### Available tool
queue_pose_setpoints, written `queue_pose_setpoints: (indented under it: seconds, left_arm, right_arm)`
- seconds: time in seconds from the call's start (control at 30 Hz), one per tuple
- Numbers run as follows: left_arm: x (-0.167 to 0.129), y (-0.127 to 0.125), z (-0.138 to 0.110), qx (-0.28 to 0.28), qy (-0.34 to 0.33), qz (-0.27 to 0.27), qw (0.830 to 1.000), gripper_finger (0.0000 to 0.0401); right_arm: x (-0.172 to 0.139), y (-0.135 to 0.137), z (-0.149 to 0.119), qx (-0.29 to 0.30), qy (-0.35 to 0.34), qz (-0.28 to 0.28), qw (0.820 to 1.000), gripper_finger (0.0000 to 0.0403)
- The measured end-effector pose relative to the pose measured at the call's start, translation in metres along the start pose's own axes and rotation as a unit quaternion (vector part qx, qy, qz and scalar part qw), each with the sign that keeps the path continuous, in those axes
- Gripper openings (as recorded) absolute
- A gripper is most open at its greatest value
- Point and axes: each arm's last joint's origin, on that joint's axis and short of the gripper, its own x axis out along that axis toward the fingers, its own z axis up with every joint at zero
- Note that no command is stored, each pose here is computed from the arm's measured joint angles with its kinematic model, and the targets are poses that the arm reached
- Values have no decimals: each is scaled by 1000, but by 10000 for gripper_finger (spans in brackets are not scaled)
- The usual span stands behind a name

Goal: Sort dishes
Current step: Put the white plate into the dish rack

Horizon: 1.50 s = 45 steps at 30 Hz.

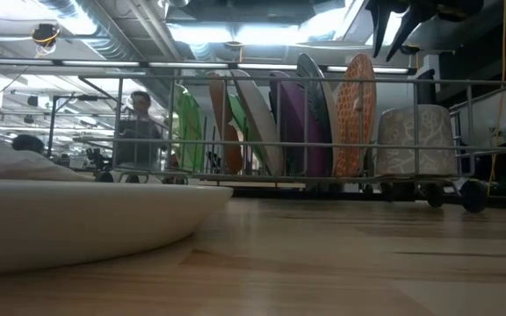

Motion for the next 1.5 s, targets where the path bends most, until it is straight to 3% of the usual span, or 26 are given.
queue_pose_setpoints:
  seconds: [0.17,0.4,0.67,0.8,0.9,1.27,1.5]
  left_arm:
    - [-29,3,21,-56,-19,-4,998,47]
    - [-93,-4,27,-194,74,-73,975,47]
    - [-151,-26,7,-322,257,-109,905,47]
    - [-167,-42,-4,-347,336,-88,871,47]
    - [-174,-55,-14,-361,362,-79,856,47]
    - [-179,-84,-37,-323,399,-92,853,53]
    - [-164,-101,-32,-302,362,-132,872,127]
  right_arm:
    - [-1,-1,-2,-15,1,2,1000,82]
    - [-14,-2,-32,-61,-3,53,997,82]
    - [-34,6,-88,-80,-4,207,975,82]
    - [-30,11,-113,-92,11,229,969,82]
    - [-19,14,-131,-108,26,219,969,82]
    - [41,34,-186,-136,121,173,968,82]
    - [77,36,-211,-158,159,128,966,82]
